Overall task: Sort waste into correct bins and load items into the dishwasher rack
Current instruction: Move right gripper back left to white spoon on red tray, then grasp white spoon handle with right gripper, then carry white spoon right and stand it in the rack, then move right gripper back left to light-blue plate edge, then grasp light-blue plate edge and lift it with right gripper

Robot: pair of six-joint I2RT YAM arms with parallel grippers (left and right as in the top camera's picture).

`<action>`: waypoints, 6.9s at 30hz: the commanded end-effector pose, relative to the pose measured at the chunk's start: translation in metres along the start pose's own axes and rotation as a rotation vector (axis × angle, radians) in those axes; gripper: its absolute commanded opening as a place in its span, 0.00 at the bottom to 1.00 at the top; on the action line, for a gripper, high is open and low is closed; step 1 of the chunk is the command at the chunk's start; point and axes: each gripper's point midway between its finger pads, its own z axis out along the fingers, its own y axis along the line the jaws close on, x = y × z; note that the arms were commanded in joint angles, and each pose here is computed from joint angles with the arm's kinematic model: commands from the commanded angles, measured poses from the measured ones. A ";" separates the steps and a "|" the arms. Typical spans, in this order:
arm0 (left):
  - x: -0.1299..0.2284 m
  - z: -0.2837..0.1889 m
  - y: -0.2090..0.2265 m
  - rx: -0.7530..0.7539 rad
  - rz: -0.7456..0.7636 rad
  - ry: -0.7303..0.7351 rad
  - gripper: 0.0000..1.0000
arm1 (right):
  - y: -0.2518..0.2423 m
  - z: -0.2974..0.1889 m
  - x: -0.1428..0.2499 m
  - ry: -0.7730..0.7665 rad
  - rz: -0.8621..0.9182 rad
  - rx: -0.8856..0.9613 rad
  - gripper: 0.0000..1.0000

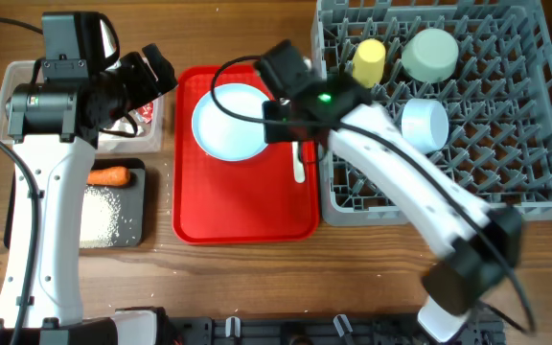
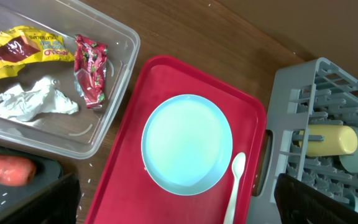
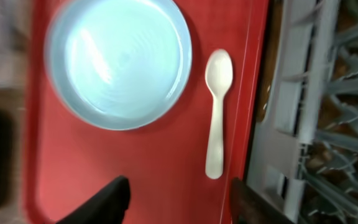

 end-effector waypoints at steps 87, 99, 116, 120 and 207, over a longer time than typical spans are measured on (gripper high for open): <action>-0.003 -0.001 0.003 -0.011 0.013 -0.013 1.00 | -0.025 0.108 -0.003 0.080 -0.026 0.129 0.04; -0.003 -0.001 0.003 -0.011 0.013 -0.013 1.00 | -0.076 -0.037 -0.044 -0.127 0.009 0.087 0.04; -0.003 -0.001 0.003 -0.012 0.013 -0.013 1.00 | -0.226 -0.002 -0.027 -0.002 0.070 0.250 0.04; -0.003 -0.001 0.003 -0.011 0.013 -0.013 1.00 | -0.228 0.017 -0.024 -0.013 0.023 0.248 0.07; -0.003 -0.001 0.003 -0.011 0.013 -0.012 1.00 | -0.004 0.148 -0.043 -0.207 0.025 0.079 0.32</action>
